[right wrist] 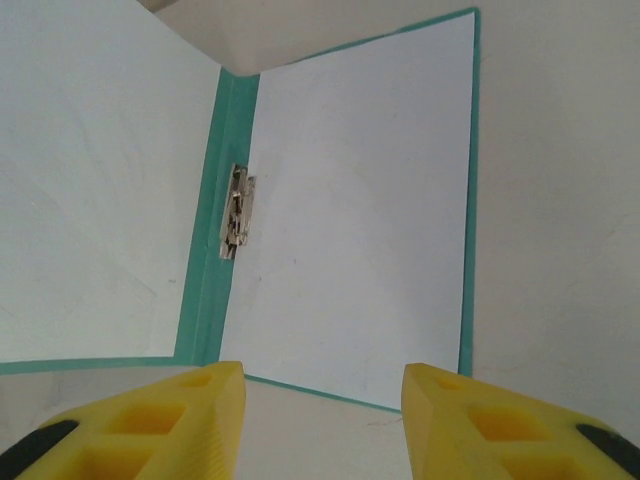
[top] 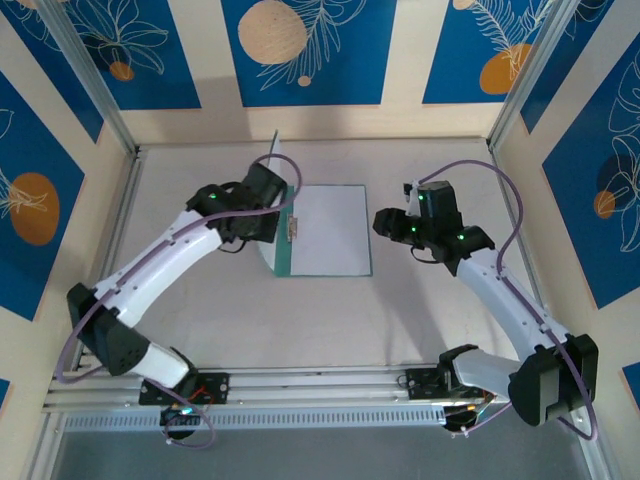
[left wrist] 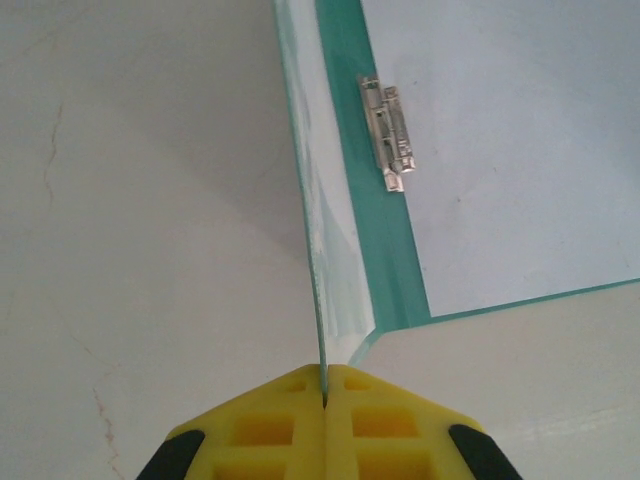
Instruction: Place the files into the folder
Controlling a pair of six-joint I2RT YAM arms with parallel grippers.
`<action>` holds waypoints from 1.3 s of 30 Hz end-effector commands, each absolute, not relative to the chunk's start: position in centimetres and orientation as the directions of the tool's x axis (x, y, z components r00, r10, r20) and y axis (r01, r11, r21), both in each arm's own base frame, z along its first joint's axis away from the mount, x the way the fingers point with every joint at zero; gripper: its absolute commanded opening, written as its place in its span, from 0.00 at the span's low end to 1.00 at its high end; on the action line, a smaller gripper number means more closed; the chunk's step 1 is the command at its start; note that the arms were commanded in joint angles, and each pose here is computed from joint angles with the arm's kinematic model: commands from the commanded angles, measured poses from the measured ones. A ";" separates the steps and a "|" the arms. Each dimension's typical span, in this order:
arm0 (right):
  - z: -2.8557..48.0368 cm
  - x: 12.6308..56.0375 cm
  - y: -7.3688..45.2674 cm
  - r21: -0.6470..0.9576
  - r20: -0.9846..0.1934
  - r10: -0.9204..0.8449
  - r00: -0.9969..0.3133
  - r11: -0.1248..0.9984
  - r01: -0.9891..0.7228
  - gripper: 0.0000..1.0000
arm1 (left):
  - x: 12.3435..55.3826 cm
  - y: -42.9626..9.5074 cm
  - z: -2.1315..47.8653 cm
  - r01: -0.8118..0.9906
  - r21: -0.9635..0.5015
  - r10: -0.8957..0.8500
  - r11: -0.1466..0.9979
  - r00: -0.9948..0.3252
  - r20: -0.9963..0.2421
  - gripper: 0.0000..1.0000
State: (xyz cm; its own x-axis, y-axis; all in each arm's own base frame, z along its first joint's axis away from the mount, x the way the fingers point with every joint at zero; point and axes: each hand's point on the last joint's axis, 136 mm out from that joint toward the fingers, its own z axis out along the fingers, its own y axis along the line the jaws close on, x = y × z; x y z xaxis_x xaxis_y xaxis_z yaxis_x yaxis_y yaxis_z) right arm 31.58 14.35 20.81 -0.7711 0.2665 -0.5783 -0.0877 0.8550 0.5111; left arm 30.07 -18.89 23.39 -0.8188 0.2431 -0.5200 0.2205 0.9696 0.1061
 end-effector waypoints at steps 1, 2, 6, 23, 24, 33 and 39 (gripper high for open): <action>20.7 31.0 13.8 0.531 -0.554 0.289 -0.780 0.845 -0.064 0.46 | 29.5 -19.6 23.4 0.223 0.247 0.318 0.943 -0.822 -0.473 0.00; 20.6 31.0 13.6 0.532 -0.551 0.294 -0.781 0.845 -0.057 0.47 | 29.4 -20.4 23.5 0.228 0.258 0.328 0.939 -0.821 -0.468 0.00; 20.4 31.0 12.8 0.537 -0.536 0.317 -0.782 0.843 -0.026 0.46 | 29.0 -24.3 22.6 0.259 0.244 0.345 0.935 -0.829 -0.440 0.00; 20.4 30.8 10.4 0.562 -0.526 0.374 -0.763 0.827 0.018 0.47 | 28.4 -38.5 17.7 0.340 -0.041 0.300 0.940 -0.876 -0.377 0.12; 20.3 30.7 10.3 0.564 -0.524 0.378 -0.763 0.825 0.022 0.47 | 28.4 -39.2 17.4 0.343 -0.067 0.295 0.937 -0.879 -0.374 0.12; 20.7 30.5 9.3 0.571 -0.533 0.399 -0.746 0.820 0.031 0.47 | 30.2 -42.8 16.7 0.332 -0.154 0.249 0.930 -0.883 -0.398 0.30; 20.6 30.5 8.9 0.562 -0.543 0.400 -0.738 0.826 0.035 0.47 | 31.4 -43.7 19.4 0.353 -0.206 0.227 0.913 -0.857 -0.462 0.47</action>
